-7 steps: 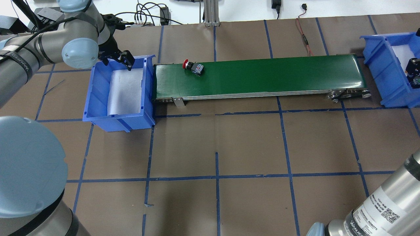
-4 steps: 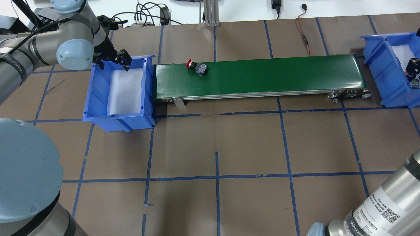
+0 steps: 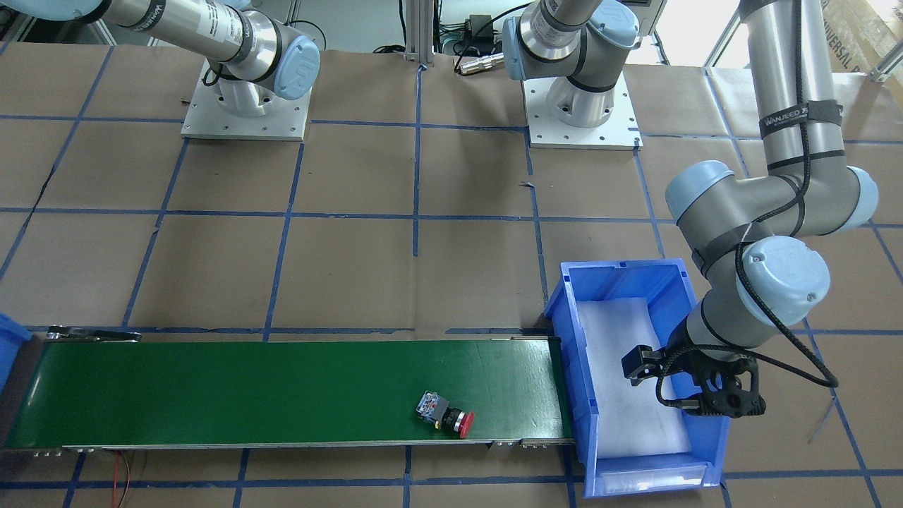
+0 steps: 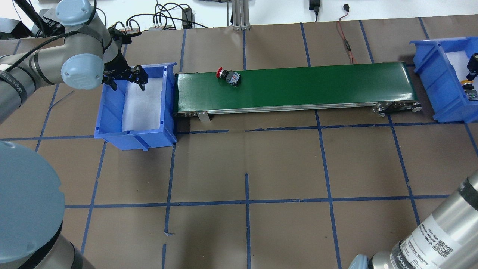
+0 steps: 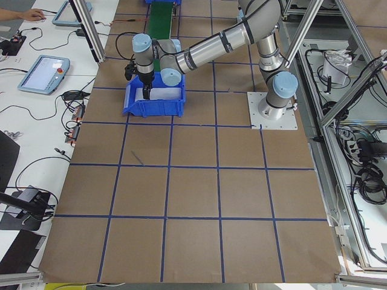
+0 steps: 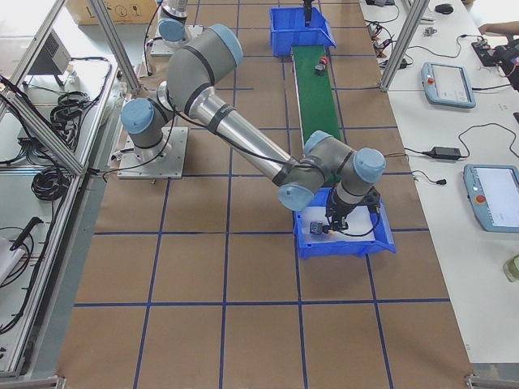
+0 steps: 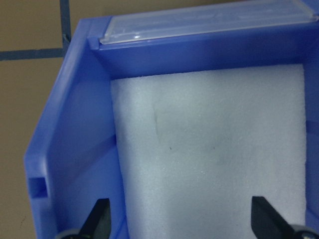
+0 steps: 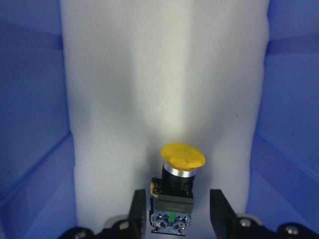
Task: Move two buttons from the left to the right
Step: 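Release the yellow button onto the foam with the right gripper while the left gripper withdraws, then move the right gripper back over the belt toward the red button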
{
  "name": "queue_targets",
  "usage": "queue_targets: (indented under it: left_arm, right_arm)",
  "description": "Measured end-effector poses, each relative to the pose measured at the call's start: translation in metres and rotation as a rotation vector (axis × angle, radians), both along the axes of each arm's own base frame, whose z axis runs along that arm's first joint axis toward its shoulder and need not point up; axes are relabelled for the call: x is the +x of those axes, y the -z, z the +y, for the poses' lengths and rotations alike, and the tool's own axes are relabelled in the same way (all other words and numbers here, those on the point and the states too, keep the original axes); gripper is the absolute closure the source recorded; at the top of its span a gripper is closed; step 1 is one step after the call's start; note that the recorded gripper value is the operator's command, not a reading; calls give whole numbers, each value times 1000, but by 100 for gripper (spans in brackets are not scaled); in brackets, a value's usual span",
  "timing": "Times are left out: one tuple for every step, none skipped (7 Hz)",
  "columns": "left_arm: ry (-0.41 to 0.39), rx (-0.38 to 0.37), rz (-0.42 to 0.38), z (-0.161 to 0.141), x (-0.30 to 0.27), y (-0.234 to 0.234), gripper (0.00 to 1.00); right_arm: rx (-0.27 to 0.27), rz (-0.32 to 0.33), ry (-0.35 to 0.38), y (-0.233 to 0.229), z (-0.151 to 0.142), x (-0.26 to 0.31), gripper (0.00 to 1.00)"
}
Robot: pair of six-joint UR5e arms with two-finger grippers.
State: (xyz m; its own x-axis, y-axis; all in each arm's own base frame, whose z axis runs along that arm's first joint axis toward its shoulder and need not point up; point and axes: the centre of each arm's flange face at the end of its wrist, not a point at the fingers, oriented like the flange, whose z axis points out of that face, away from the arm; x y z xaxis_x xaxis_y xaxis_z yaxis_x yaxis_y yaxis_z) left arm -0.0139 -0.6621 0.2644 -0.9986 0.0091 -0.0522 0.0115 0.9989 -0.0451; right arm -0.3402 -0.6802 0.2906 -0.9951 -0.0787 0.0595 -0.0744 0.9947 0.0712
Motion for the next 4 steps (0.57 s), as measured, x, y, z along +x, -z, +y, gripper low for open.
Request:
queue_targets:
  left_arm:
    - [-17, 0, 0, 2, 1, -1, 0]
    - [-39, -1, 1, 5, 0, -2, 0]
    - [-54, 1, 3, 8, 0, -2, 0]
    - [-60, 3, 3, 10, 0, -1, 0]
  right_arm:
    - [-31, 9, -23, -27, -4, 16, 46]
    - [-56, 18, -54, -56, -7, 40, 46]
    - [-82, 27, -96, -84, -12, 74, 46]
    - [-106, 28, -141, -103, -18, 111, 45]
